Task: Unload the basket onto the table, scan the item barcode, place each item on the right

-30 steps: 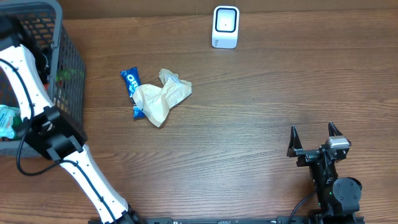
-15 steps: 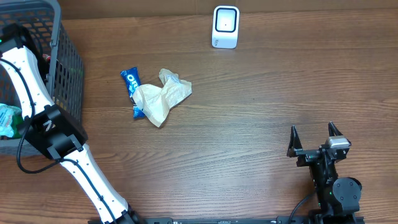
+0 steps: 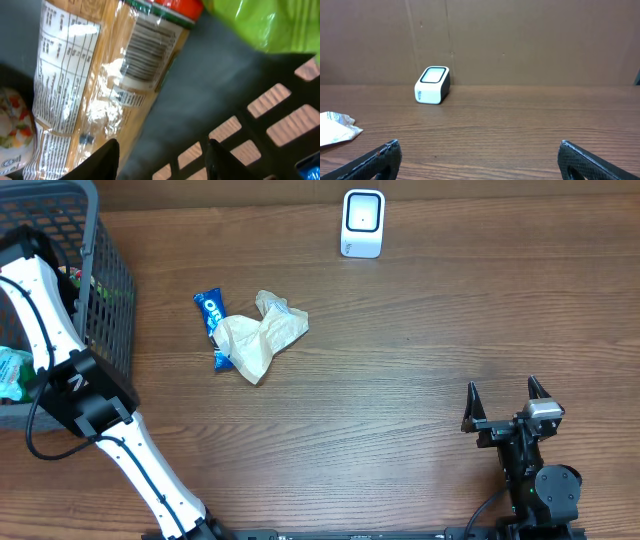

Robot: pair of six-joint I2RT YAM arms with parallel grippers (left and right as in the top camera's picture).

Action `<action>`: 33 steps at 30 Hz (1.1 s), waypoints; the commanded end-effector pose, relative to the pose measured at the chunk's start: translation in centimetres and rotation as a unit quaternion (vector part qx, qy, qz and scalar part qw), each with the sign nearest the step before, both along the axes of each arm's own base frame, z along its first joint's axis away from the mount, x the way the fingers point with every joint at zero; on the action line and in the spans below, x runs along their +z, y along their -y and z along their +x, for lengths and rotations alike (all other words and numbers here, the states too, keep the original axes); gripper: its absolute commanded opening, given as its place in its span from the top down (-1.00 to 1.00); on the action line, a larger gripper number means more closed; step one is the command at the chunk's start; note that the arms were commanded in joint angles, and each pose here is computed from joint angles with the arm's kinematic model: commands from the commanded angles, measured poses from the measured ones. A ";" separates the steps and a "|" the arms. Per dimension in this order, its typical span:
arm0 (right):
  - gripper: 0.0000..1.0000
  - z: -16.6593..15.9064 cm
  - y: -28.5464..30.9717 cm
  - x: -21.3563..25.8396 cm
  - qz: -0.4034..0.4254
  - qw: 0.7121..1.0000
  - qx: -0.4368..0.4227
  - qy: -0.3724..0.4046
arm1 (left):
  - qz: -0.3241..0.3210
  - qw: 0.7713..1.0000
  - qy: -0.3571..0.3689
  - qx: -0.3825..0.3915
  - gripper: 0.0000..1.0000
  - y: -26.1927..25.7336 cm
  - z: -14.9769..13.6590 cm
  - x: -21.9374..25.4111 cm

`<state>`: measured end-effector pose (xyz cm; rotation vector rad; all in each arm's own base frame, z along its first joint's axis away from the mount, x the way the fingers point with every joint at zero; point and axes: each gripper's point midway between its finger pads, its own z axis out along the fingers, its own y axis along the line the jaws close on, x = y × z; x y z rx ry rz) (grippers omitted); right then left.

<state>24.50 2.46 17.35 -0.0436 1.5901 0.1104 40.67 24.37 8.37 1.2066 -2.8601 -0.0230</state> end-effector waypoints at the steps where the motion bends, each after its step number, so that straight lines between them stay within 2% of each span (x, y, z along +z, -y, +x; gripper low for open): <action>1: -1.00 0.0 0.1 -0.3 -0.004 1.000 -0.004 0.000 | -0.019 0.997 0.063 -0.032 0.07 2.2 0.7 5.3; 5: -1.00 0.0 0.1 -0.3 -0.004 1.000 -0.003 0.000 | 0.010 0.990 0.123 -0.066 0.11 3.9 0.8 11.2; 8: -1.00 0.0 0.1 -0.3 -0.004 1.000 -0.004 0.000 | 0.044 0.983 0.157 -0.087 0.09 5.5 -0.2 15.8; 15: -1.00 0.0 0.1 -0.3 -0.004 1.000 -0.004 0.000 | 0.127 0.973 0.175 -0.073 0.04 7.2 -7.1 23.0; 18: -1.00 0.0 0.1 -0.3 -0.004 1.000 -0.004 0.000 | 0.157 0.969 0.183 -0.053 -0.01 6.8 -9.3 24.8; 21: -1.00 0.0 0.1 -0.3 -0.004 1.000 -0.004 0.000 | 0.165 0.965 0.199 -0.037 -0.04 6.7 -10.3 26.0; 33: -1.00 0.0 0.1 -0.3 -0.004 1.000 -0.004 0.000 | 0.125 0.968 0.219 -0.014 0.05 8.0 -9.9 25.8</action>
